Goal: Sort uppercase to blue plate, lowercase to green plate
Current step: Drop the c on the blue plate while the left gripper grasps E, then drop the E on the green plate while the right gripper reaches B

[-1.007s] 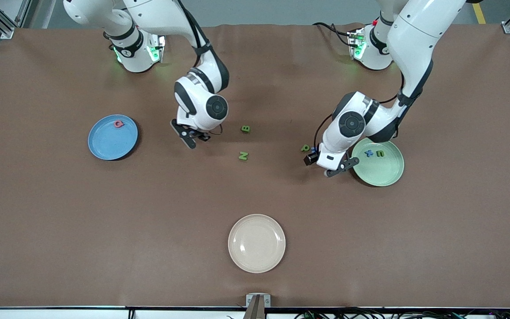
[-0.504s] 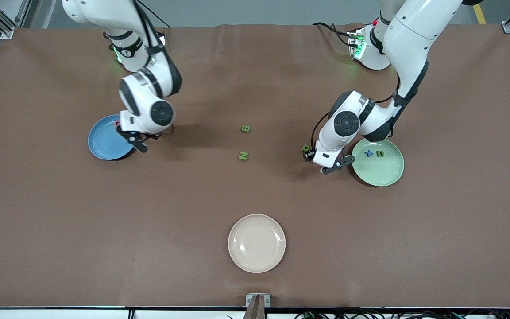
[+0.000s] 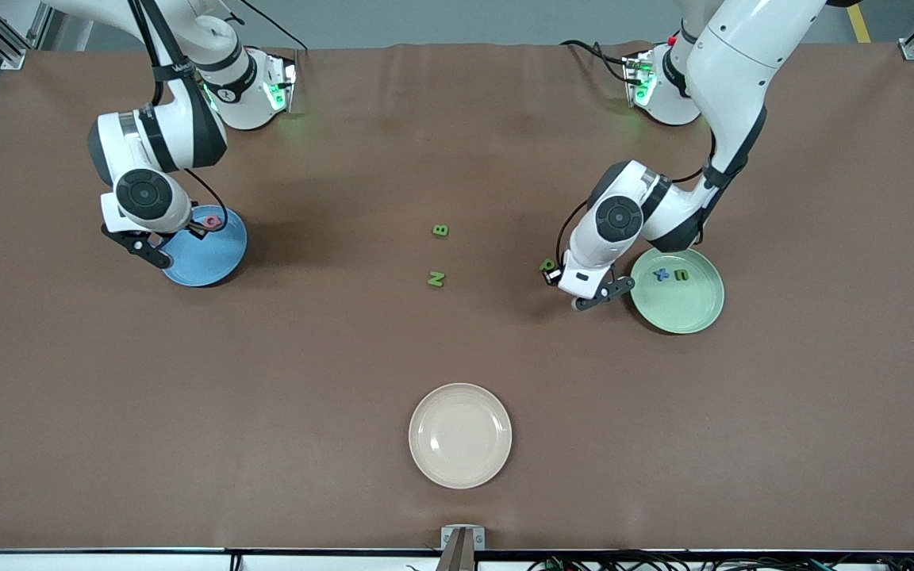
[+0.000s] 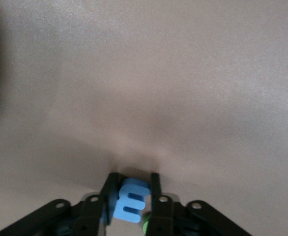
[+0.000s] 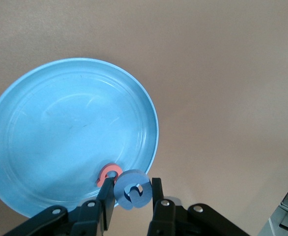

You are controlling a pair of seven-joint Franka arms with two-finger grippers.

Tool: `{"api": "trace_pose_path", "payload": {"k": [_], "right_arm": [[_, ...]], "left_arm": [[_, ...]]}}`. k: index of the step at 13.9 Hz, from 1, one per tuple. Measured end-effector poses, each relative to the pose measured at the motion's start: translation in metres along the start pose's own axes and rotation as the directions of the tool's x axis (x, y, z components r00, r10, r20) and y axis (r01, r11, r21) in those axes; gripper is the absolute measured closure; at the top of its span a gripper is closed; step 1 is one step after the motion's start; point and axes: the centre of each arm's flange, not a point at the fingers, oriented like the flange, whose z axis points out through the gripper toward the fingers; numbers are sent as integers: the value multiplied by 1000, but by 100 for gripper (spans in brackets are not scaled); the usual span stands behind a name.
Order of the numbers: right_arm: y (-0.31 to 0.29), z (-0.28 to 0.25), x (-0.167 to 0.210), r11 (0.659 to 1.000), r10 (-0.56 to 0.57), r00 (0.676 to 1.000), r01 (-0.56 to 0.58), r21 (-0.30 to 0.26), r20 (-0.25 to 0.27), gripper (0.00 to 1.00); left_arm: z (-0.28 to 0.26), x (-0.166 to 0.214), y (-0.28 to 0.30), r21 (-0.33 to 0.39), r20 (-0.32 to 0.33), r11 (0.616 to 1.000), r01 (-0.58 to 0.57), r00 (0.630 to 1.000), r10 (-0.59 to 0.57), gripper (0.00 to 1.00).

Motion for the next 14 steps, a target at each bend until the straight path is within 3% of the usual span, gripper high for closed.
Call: {"api": "trace_pose_path", "payload": {"k": [2,6,7,11,14], "right_arm": [[-3,0,-3,1000,-8,1000,8,1,-4,50],[-8,-2,-6,1000,-7,1000,7,12,-3,6],[-13,-5,-10,999,2,1000,-2,34,12,0],[-69,-46,-55,980,82,994,-95,178,78,0],[-123,-78,-104,925,153,976,-197,324,155,0]], "left_arm": [[0,-1,0,1,-2,1000,-4,1000,4,71],[-1,-3,-2,29,11,1000,-7,1000,6,72],[-2,-4,-4,52,21,999,-14,1000,13,72],[-37,16,-25,94,19,993,-75,997,73,72],[-59,46,-60,94,9,989,-118,993,117,72]]}}
